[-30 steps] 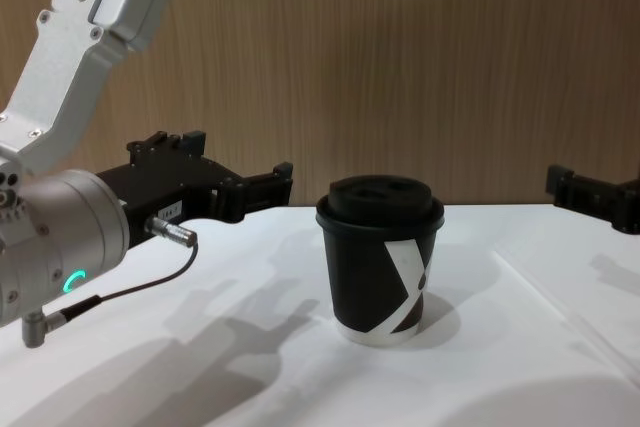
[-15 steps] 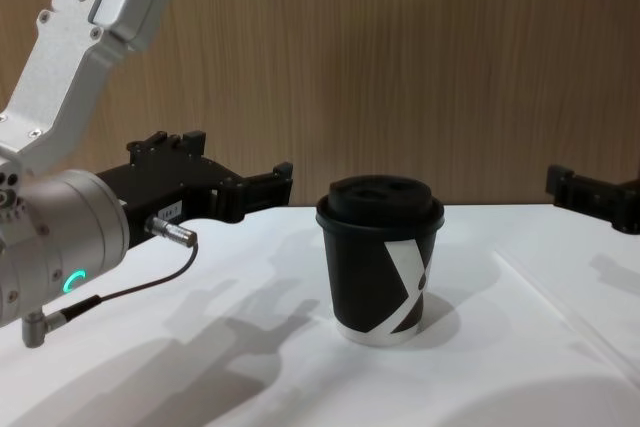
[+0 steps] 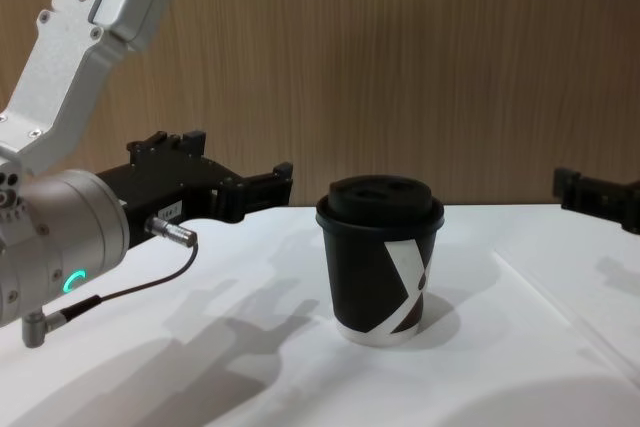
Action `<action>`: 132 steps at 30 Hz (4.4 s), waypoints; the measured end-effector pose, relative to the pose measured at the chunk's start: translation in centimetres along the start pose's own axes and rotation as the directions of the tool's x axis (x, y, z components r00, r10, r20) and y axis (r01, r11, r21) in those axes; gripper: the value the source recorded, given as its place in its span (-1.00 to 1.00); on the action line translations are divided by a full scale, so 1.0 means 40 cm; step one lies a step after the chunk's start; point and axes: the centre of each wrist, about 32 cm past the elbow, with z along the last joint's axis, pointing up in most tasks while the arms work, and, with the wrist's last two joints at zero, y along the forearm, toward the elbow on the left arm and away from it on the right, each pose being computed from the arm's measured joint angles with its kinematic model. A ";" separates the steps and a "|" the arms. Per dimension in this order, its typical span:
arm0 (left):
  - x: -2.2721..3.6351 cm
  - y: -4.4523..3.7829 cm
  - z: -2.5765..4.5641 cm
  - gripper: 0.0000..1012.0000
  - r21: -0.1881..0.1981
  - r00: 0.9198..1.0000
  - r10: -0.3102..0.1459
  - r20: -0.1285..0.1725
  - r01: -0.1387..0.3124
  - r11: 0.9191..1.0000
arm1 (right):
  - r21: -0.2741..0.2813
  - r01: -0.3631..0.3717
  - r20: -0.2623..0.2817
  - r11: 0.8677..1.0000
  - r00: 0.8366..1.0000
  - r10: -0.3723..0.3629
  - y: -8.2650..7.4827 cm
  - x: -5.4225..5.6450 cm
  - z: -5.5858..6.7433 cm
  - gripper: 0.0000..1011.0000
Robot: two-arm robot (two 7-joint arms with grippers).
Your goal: Pick up the straw with one hand, pass it to the other hand, and insert it into the cup.
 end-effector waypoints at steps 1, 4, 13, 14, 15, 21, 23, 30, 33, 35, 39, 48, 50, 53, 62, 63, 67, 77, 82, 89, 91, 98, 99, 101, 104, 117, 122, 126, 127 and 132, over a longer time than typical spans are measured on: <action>0.000 0.000 0.000 0.98 0.000 1.000 0.000 0.000 0.000 1.000 | -0.005 0.000 -0.001 1.000 1.000 0.000 -0.002 -0.002 0.002 0.98; 0.000 0.000 0.000 0.98 0.000 1.000 0.000 0.000 0.000 1.000 | -0.023 0.002 -0.003 1.000 1.000 -0.002 -0.006 -0.007 0.004 0.98; 0.000 0.000 0.000 0.98 0.000 1.000 0.000 0.000 0.000 1.000 | -0.117 -0.008 -0.031 0.993 1.000 0.004 -0.011 -0.039 -0.004 0.98; 0.000 0.000 0.000 0.98 0.000 1.000 0.000 0.000 0.000 1.000 | -0.117 -0.008 -0.031 0.993 1.000 0.004 -0.011 -0.039 -0.004 0.98; 0.000 0.000 0.000 0.98 0.000 1.000 0.000 0.000 0.000 1.000 | -0.131 -0.011 -0.036 0.991 0.999 0.007 -0.011 -0.043 -0.007 0.98; 0.000 0.000 0.000 0.98 0.000 1.000 0.000 0.000 0.000 1.000 | -0.184 -0.030 -0.047 0.982 0.999 0.021 -0.003 -0.051 -0.018 0.98; 0.000 0.000 0.000 0.98 0.000 1.000 0.000 0.000 0.000 1.000 | -0.202 -0.035 -0.048 0.979 0.999 0.026 -0.001 -0.050 -0.022 0.98; 0.000 0.000 0.000 0.98 0.000 1.000 0.000 0.000 0.000 1.000 | -0.240 -0.039 -0.047 0.970 0.998 0.029 0.003 -0.044 -0.032 0.98; 0.000 0.000 0.000 0.98 0.000 1.000 0.000 0.000 0.000 1.000 | -0.251 -0.038 -0.044 0.967 0.999 0.028 0.003 -0.040 -0.035 0.98; 0.000 0.000 0.000 0.98 0.000 1.000 0.000 0.000 0.000 1.000 | -0.255 -0.037 -0.043 0.966 0.999 0.026 0.003 -0.037 -0.036 0.98; 0.000 0.000 0.000 0.98 0.000 1.000 0.000 0.000 0.000 1.000 | -0.264 -0.030 -0.040 0.964 0.999 0.021 0.002 -0.031 -0.040 0.98; 0.000 0.000 0.000 0.98 0.000 1.000 0.000 0.000 0.000 1.000 | -0.271 -0.021 -0.044 0.962 0.999 0.009 0.000 -0.022 -0.047 0.98; 0.000 0.000 0.000 0.98 0.000 1.000 0.000 0.000 0.000 1.000 | -0.272 -0.019 -0.044 0.962 0.999 0.007 0.000 -0.020 -0.047 0.98; 0.000 0.000 0.000 0.98 0.000 1.000 0.000 0.000 0.000 1.000 | -0.275 -0.015 -0.047 0.961 0.999 0.002 0.001 -0.018 -0.051 0.98; 0.000 0.000 0.000 0.98 0.000 1.000 0.000 0.000 0.000 1.000 | -0.281 -0.011 -0.052 0.960 0.999 -0.004 0.007 -0.009 -0.057 0.98; 0.000 0.000 0.000 0.98 0.000 1.000 0.000 0.000 0.000 1.000 | -0.282 -0.010 -0.052 0.959 0.999 -0.005 0.008 -0.008 -0.057 0.98; 0.000 0.000 0.000 0.98 0.000 1.000 0.000 0.000 0.000 1.000 | -0.288 -0.011 -0.053 0.958 0.999 -0.004 0.013 -0.004 -0.060 0.98; 0.000 0.000 0.000 0.98 0.000 1.000 0.000 0.000 0.000 1.000 | -0.302 -0.015 -0.052 0.953 0.999 -0.001 0.022 0.004 -0.065 0.63; 0.000 0.000 0.000 0.98 0.000 1.000 0.000 0.000 0.000 1.000 | -0.307 -0.020 -0.049 0.951 0.999 0.005 0.027 0.008 -0.069 0.34; 0.000 0.000 0.000 0.98 0.000 1.000 0.000 0.000 0.000 1.000 | -0.314 -0.025 -0.044 0.949 0.999 0.012 0.031 0.013 -0.073 -0.10; 0.000 0.000 0.000 0.98 0.000 1.000 0.000 0.000 0.000 1.000 | -0.316 -0.028 -0.044 0.948 0.999 0.014 0.032 0.013 -0.074 -0.18; 0.000 0.000 0.000 0.98 0.000 1.000 0.000 0.000 0.000 1.000 | -0.321 -0.034 -0.045 0.947 0.999 0.020 0.033 0.013 -0.076 -0.28; 0.000 0.000 0.000 0.98 0.000 1.000 0.000 0.000 0.000 1.000 | -0.322 -0.035 -0.045 0.946 0.999 0.022 0.033 0.013 -0.077 -0.30; 0.000 0.000 0.000 0.98 0.000 1.000 0.000 0.000 0.000 1.000 | -0.323 -0.036 -0.045 0.946 0.999 0.022 0.033 0.012 -0.078 -0.32; 0.000 0.000 0.000 0.98 0.000 1.000 0.000 0.000 0.000 1.000 | -0.322 -0.039 -0.043 0.946 0.999 0.026 0.033 0.012 -0.080 -0.37; 0.000 0.000 0.000 0.98 0.000 1.000 0.000 0.000 0.000 1.000 | -0.311 -0.045 -0.023 0.949 0.999 0.040 0.029 0.006 -0.091 -0.55; 0.000 0.000 0.000 0.98 0.000 1.000 0.000 0.000 0.000 1.000 | -0.310 -0.046 -0.015 0.950 0.999 0.043 0.027 0.003 -0.094 -0.67; 0.000 0.000 0.000 0.98 0.000 1.000 0.000 0.000 0.000 1.000 | -0.308 -0.047 -0.010 0.950 0.999 0.046 0.026 0.001 -0.096 -0.72; 0.000 0.000 0.000 0.98 0.000 1.000 0.000 0.000 0.000 1.000 | -0.308 -0.047 -0.009 0.950 0.999 0.047 0.025 0.001 -0.096 -0.73; 0.000 0.000 0.000 0.98 0.000 1.000 0.000 0.000 0.000 1.000 | -0.307 -0.048 -0.005 0.951 0.999 0.049 0.025 -0.001 -0.097 -0.79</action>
